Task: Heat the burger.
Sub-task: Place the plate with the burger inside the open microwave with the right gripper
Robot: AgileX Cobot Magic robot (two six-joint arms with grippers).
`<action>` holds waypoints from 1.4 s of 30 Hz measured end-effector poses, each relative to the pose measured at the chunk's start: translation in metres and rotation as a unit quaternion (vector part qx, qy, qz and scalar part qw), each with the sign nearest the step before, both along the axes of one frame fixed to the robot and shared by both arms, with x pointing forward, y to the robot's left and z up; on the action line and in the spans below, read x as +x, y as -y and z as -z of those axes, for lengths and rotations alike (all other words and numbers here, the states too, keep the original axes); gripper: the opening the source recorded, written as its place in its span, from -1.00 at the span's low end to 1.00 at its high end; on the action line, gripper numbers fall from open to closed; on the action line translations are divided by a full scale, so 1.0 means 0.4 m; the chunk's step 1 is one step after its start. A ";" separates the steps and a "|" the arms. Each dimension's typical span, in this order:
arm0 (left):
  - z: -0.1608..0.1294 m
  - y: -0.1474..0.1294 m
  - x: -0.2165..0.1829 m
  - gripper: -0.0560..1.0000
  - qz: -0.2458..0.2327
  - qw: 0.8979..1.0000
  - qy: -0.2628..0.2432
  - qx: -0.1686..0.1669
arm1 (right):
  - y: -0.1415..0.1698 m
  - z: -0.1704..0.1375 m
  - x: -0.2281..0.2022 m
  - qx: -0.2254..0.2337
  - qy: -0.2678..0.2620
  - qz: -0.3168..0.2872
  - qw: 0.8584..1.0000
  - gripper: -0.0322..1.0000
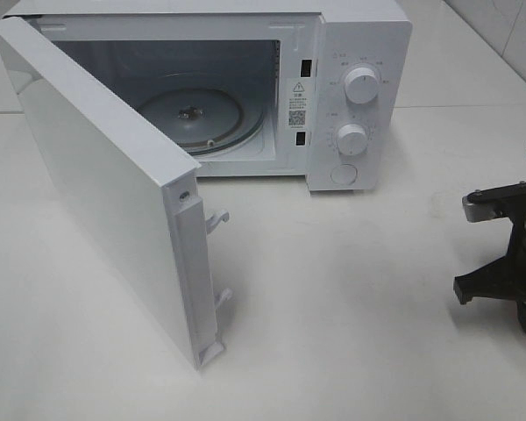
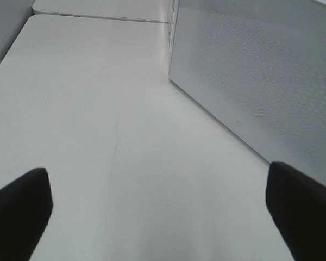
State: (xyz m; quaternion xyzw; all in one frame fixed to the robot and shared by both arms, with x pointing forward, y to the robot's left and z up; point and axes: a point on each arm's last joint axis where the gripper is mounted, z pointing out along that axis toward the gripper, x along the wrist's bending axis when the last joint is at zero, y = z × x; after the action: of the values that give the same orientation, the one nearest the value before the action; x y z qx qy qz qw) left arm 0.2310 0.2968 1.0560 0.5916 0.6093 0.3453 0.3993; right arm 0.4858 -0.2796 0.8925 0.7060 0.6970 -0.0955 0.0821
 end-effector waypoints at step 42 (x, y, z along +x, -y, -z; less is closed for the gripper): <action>0.000 0.000 0.000 0.98 0.000 1.000 0.000 0.000 | -0.093 -0.142 -0.130 -0.120 0.029 -0.110 0.986 -0.88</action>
State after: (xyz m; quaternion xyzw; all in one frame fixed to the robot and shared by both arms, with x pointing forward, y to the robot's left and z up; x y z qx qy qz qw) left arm 0.2310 0.2968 1.0560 0.5916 0.6093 0.3453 0.3993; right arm 0.4338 -0.2423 0.9493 0.6124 0.7512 -0.1482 0.1966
